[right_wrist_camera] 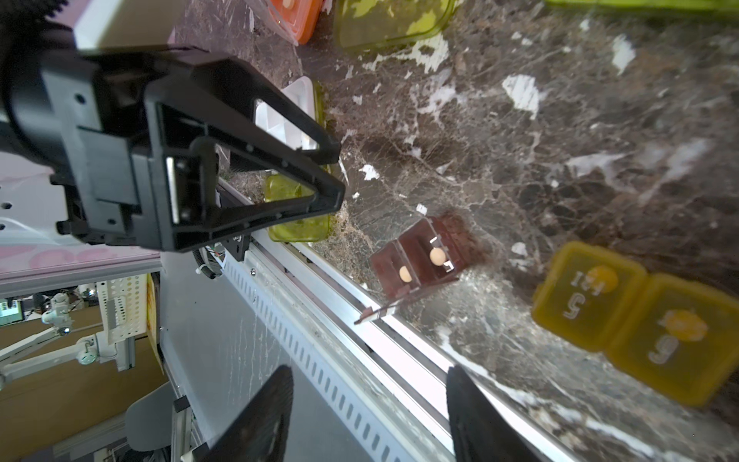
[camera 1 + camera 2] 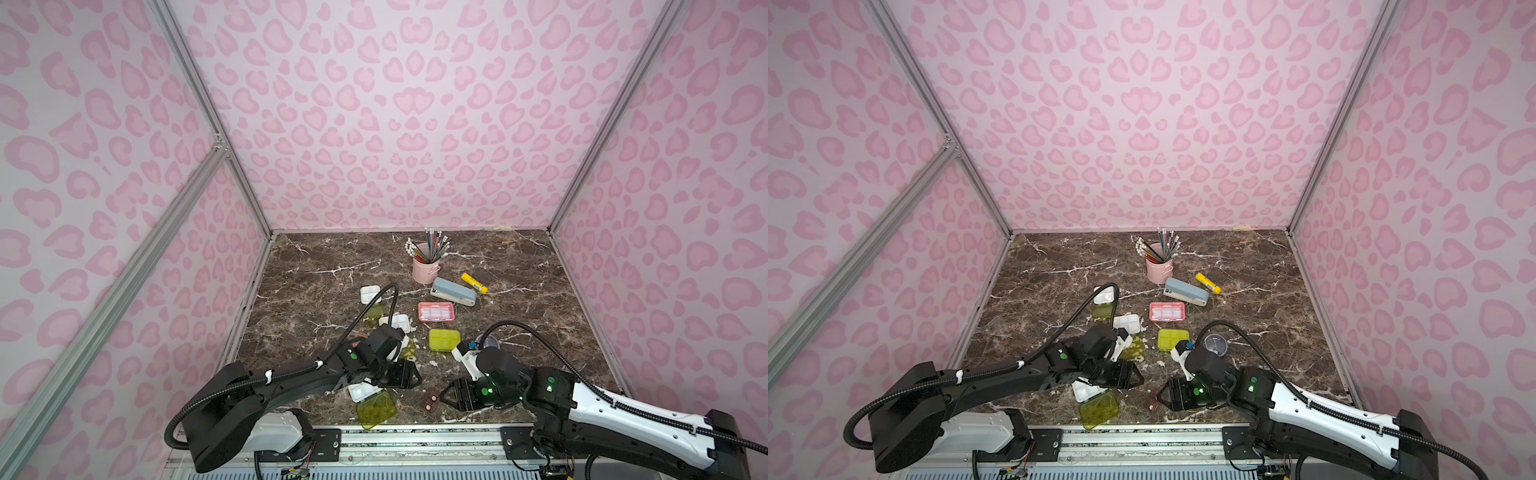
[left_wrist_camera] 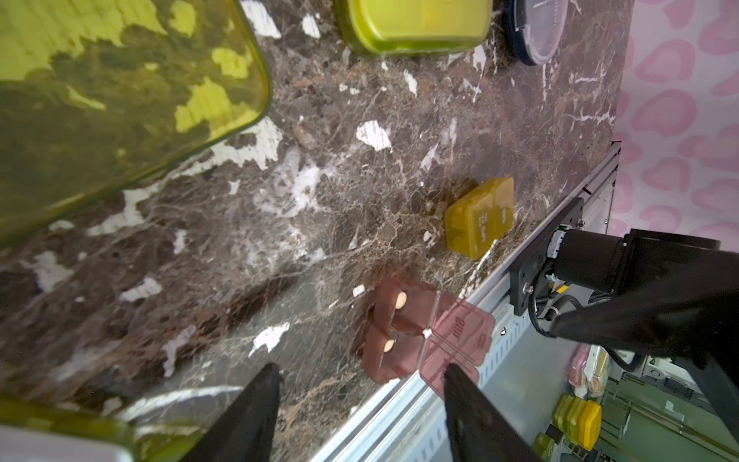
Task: Close pillboxes
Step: Close the lid on the pillbox.
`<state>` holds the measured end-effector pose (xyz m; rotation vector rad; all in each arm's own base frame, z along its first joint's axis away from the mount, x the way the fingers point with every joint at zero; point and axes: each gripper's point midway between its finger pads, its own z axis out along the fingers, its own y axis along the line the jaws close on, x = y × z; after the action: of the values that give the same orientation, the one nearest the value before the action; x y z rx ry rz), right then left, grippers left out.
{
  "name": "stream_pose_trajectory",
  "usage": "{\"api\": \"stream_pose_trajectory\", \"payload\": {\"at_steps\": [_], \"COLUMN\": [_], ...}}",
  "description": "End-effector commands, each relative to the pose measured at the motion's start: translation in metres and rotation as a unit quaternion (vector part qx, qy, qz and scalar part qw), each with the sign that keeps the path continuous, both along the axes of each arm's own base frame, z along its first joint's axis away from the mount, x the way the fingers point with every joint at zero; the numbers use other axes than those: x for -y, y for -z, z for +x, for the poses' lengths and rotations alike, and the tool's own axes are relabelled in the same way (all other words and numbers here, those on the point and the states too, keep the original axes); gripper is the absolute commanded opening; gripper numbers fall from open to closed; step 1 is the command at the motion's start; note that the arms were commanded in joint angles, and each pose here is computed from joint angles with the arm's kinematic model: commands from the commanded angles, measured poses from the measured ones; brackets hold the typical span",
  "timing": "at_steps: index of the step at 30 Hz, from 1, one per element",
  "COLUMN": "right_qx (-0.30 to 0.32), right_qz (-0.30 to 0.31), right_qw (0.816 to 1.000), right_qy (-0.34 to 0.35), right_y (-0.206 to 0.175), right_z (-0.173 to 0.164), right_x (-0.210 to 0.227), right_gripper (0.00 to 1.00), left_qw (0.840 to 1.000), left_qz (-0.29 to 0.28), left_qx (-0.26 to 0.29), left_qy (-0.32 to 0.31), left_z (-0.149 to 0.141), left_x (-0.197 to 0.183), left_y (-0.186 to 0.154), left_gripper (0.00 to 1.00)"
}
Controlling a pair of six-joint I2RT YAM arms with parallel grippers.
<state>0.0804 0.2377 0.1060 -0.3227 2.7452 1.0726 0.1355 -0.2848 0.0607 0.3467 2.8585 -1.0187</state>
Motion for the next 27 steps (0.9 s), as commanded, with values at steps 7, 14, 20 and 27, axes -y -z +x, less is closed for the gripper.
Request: {"api": "stream_pose_trajectory", "payload": {"at_steps": [7, 14, 20, 27], "right_qx": [-0.027, -0.029, -0.027, -0.023], "right_qz": [0.005, -0.003, -0.003, -0.001], "right_qw": [1.0, 0.999, 0.999, 0.999], "right_qy": [-0.006, -0.02, -0.025, -0.028], "right_y": [0.009, 0.011, 0.01, 0.011], "right_z": [-0.006, -0.005, -0.002, 0.001], "right_x": [-0.006, -0.017, -0.022, -0.029], "right_gripper": [0.63, 0.63, 0.63, 0.64], "left_qw": [0.999, 0.999, 0.999, 0.999], "left_qz": [-0.033, -0.031, -0.027, -0.024], "left_qx": [-0.008, -0.024, -0.028, -0.03], "left_qy": [0.013, 0.019, 0.017, 0.016], "left_z": [0.008, 0.007, 0.006, 0.004], "left_x": [0.023, 0.028, 0.022, 0.019], "left_y": [-0.003, 0.01, 0.014, 0.016], "left_gripper": [0.6, 0.54, 0.54, 0.51]}}
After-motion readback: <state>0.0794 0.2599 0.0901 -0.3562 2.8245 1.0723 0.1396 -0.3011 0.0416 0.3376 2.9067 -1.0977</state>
